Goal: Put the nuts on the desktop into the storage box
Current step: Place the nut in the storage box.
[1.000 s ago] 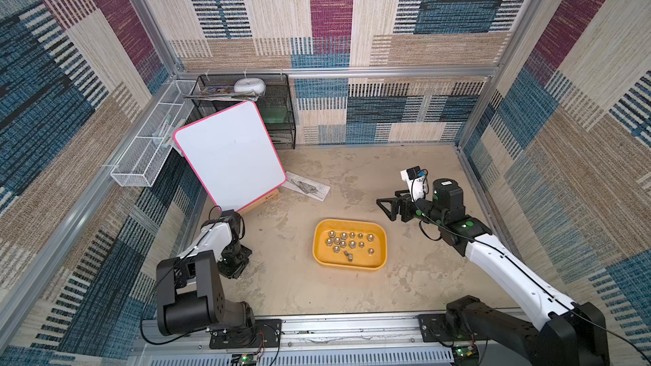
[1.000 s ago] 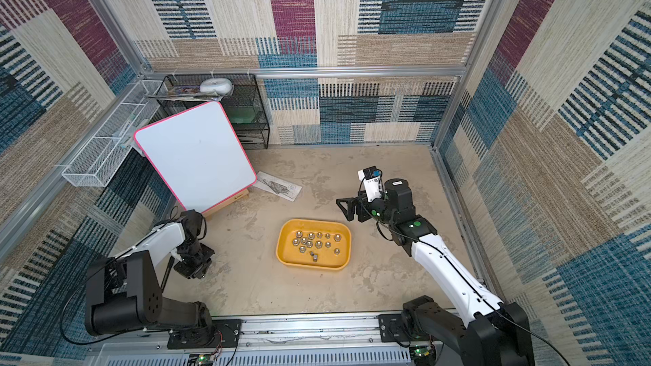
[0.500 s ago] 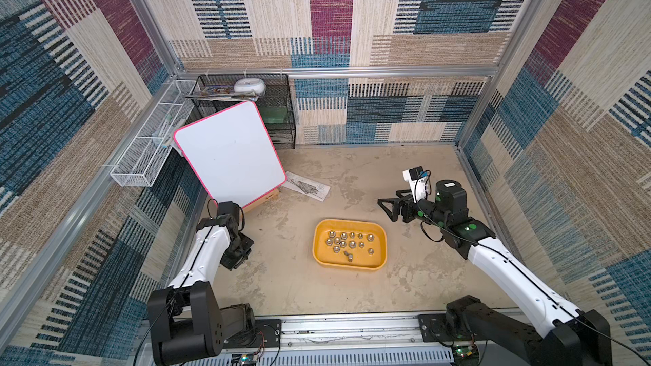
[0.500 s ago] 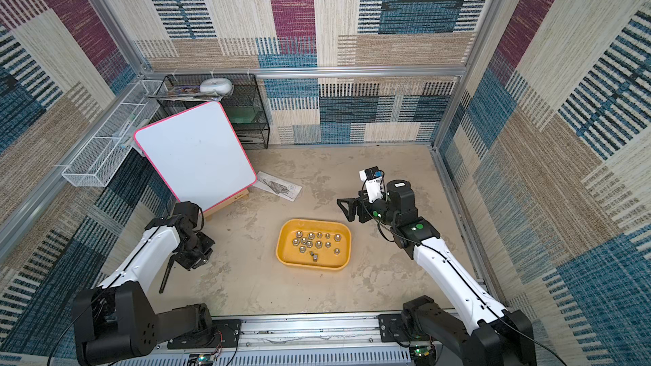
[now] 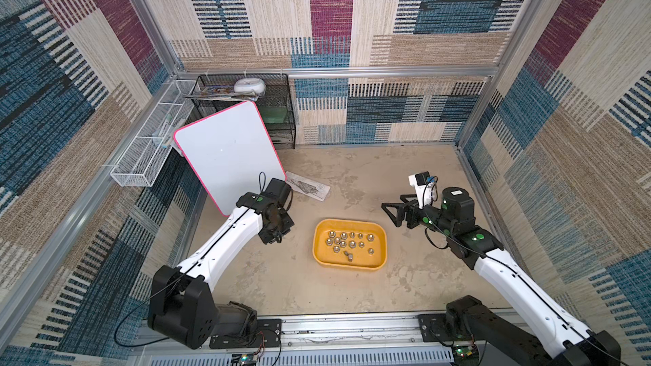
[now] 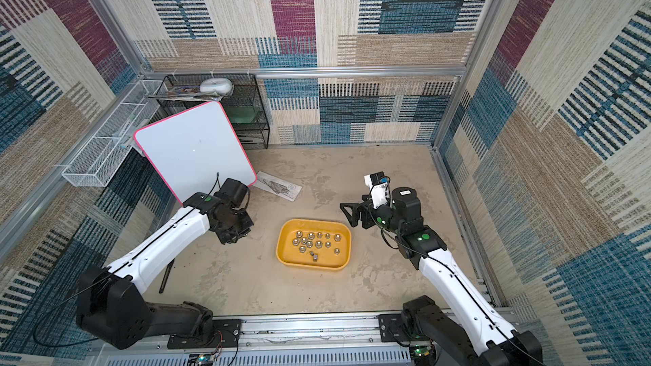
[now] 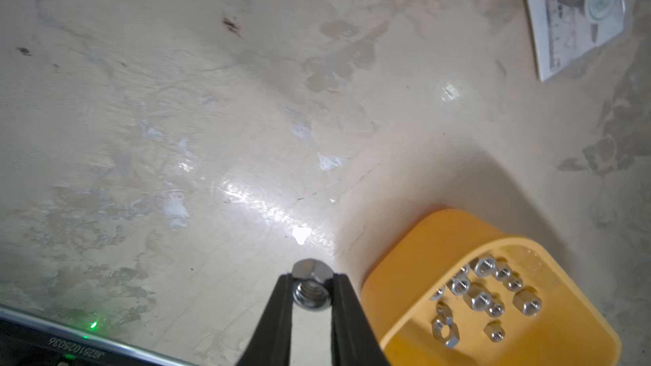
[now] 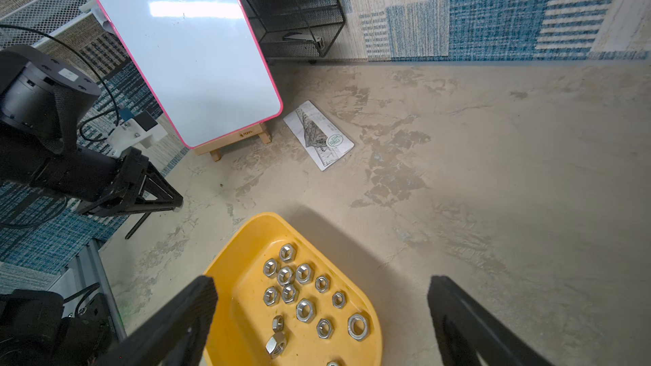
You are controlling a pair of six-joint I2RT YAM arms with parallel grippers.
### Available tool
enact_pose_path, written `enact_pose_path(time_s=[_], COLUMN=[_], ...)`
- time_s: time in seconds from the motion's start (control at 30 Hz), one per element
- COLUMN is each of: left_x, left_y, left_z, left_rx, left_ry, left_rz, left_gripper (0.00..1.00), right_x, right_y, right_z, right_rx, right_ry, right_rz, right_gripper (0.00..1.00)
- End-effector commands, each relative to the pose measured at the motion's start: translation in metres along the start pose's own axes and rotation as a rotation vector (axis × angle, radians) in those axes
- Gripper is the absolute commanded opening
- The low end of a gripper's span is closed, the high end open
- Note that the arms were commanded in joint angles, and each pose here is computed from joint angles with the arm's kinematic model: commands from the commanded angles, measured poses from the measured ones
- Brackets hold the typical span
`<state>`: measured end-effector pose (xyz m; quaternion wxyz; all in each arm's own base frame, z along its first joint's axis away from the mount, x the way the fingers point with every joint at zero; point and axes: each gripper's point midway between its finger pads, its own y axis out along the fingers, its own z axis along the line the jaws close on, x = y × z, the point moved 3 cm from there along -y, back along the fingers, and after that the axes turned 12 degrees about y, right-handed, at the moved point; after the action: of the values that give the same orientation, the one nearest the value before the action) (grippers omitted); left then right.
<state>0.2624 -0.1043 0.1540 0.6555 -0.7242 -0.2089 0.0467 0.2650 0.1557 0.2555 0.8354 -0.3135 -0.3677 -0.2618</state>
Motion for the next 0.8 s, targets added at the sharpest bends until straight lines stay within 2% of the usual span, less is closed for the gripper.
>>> enact_pose_path(time_s=[0.0,0.17,0.3,0.47,0.77], left_x=[-0.010,-0.032,-0.049,-0.068,-0.084], left_y=[0.004,0.021,0.034,0.048,0.064], left_z=[-0.028,-0.072,-0.092,-0.097,-0.101], left_rx=[-0.008,-0.035,-0.026,0.015,0.034], left_ry=[0.046,0.168,0.250,0.307,0.358], left_rz=[0.011,0.045,0.073,0.103,0.153], left_gripper=[0.22,0.23,0.23,0.23,0.24], right_x=[-0.004,-0.009,-0.009,-0.009,-0.009], right_y=[-0.005,-0.013,-0.022,-0.033,-0.037], right_z=[-0.002,-0.004,-0.007,-0.007,-0.009], right_rx=[-0.015,-0.035,-0.072,-0.087,-0.105], right_ry=[0.016,0.022,0.042,0.054,0.052], right_rz=[-0.002,-0.015,-0.050,-0.093,-0.105], right_gripper=[0.99,0.99,0.99,0.99,0.99])
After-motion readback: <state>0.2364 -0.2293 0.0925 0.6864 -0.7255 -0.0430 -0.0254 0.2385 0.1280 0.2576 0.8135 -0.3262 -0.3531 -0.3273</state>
